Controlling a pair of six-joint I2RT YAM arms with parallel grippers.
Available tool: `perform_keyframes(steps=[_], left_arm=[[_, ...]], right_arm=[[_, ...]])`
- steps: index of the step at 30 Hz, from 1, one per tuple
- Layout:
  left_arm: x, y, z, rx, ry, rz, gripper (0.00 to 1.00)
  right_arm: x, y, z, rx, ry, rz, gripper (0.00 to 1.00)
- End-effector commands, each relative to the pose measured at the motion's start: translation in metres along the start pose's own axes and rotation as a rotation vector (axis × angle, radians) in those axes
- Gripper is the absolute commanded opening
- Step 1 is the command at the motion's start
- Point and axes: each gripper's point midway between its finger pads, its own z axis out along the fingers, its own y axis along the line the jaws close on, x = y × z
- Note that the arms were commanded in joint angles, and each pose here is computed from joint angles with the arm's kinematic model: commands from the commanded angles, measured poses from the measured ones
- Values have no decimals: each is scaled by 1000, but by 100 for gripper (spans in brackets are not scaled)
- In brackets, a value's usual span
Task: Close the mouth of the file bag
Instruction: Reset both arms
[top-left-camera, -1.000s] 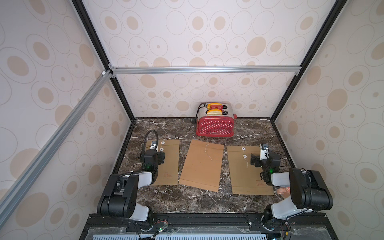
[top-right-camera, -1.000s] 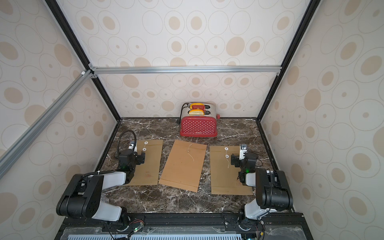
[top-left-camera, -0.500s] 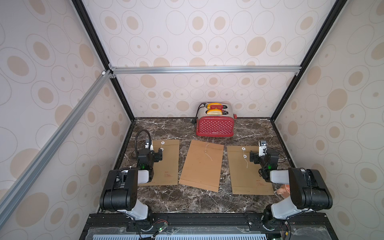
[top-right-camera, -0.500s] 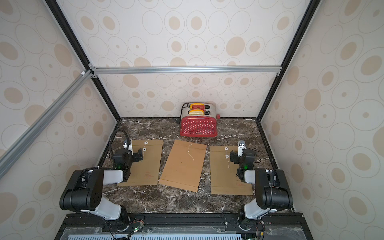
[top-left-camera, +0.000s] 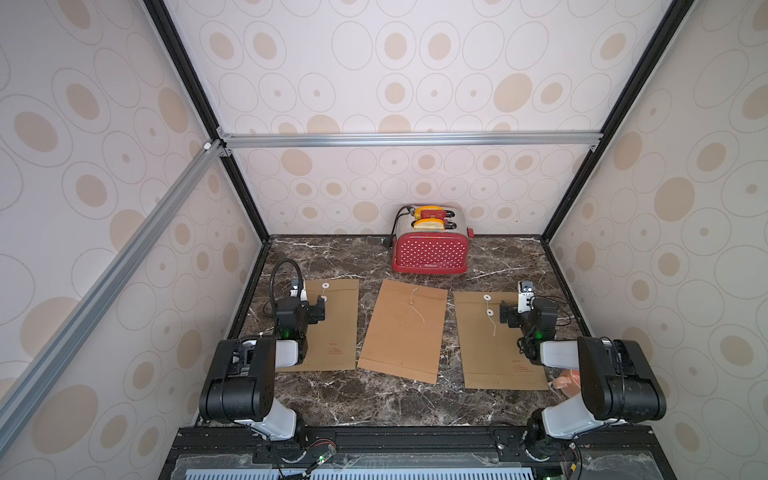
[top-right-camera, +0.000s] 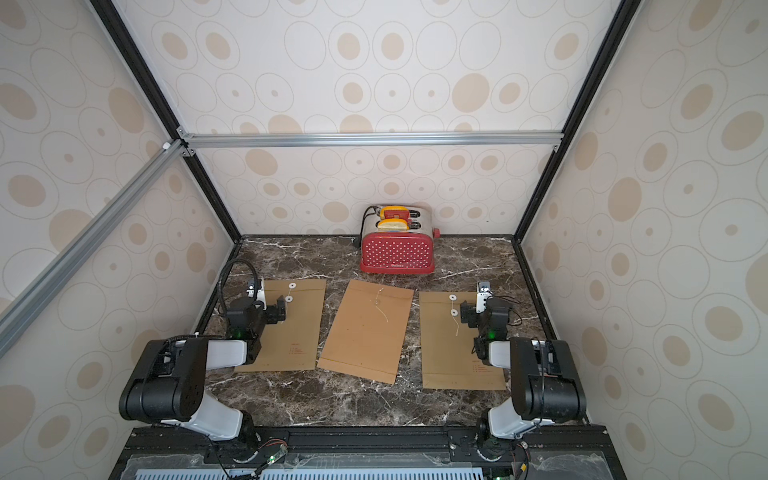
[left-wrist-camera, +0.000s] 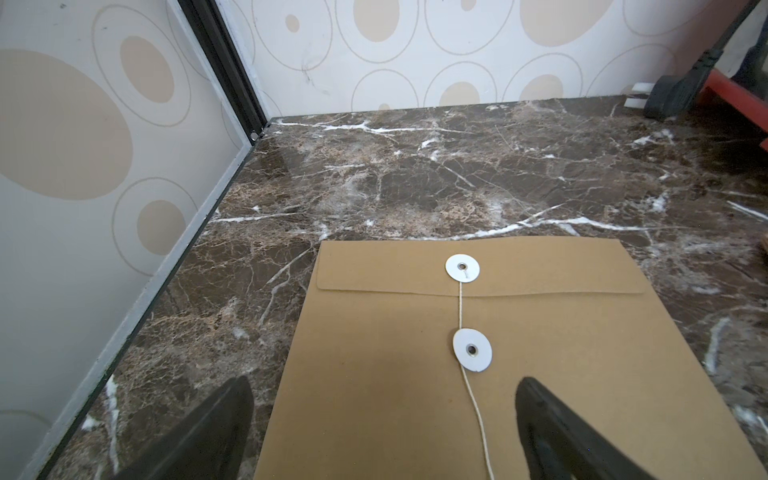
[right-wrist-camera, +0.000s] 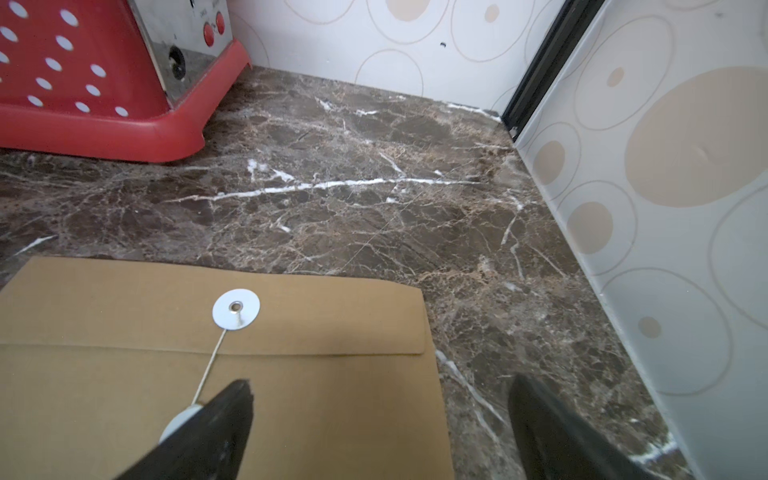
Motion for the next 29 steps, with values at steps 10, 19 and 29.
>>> perform_keyframes(steps=[10, 19, 29], left_arm=[[-8, 0, -1, 2, -32, -18, 99], [-7, 0, 0, 2, -31, -17, 99], [-7, 0, -1, 1, -31, -16, 99]], right_arm=[[1, 4, 16, 0, 52, -22, 100], [-1, 2, 18, 5, 17, -13, 100], [1, 3, 19, -2, 34, -11, 100]])
